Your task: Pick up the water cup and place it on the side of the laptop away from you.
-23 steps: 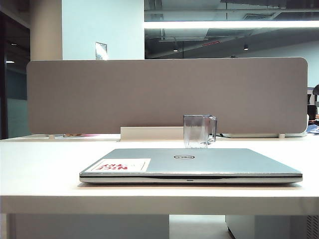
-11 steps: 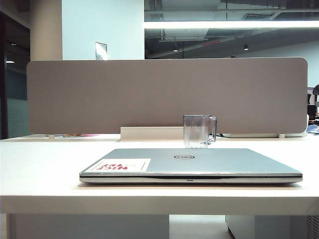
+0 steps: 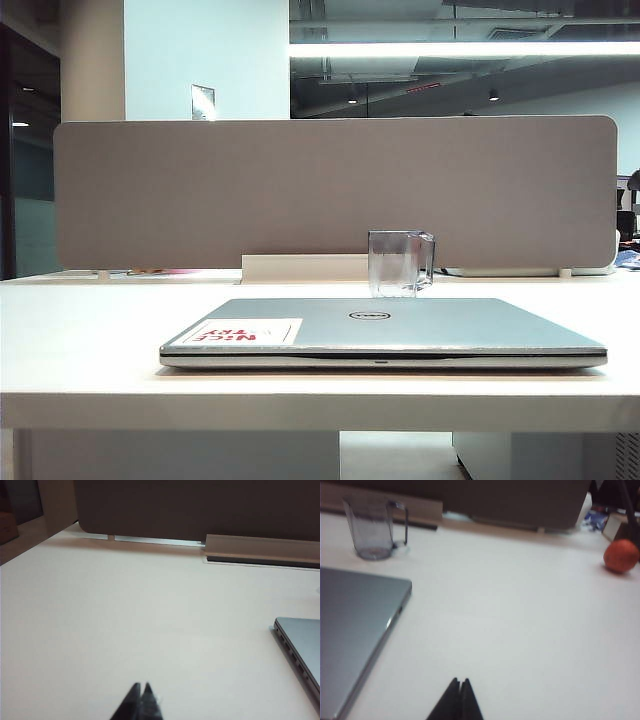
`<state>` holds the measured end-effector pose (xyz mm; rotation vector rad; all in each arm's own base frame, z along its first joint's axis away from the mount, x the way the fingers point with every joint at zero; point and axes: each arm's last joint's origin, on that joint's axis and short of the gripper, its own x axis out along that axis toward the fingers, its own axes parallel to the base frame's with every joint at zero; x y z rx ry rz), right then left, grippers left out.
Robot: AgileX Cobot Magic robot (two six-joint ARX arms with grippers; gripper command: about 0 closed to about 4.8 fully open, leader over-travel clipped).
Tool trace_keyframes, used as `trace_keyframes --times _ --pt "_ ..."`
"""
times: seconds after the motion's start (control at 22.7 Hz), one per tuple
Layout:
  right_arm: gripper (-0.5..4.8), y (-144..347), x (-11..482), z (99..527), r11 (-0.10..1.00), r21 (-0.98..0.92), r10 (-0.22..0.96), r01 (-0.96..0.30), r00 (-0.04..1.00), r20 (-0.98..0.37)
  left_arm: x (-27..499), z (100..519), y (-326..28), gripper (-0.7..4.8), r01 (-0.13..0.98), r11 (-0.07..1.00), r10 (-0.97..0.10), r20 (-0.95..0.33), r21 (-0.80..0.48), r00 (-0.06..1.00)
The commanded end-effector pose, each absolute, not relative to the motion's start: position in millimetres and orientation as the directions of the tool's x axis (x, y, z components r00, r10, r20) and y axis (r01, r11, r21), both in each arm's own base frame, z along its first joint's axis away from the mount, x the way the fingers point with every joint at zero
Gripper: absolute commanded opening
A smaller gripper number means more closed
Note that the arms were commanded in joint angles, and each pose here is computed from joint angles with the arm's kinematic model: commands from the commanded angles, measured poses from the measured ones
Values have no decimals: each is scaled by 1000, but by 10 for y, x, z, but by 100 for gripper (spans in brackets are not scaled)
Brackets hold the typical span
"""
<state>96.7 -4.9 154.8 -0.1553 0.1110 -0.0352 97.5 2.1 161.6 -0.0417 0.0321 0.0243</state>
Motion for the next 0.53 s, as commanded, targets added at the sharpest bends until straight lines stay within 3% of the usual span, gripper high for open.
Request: trace_keyframes --times 0.04,0.53 --pt "-8 -44 973 1573 989 -150 -29 19 997 -66 974 1639 21 -5 -22 999 22 -17 -38 1000" --pt "-8 -44 973 1573 995 -95 -28 21 997 -66 974 1639 21 -6 -22 999 22 -17 -38 1000"
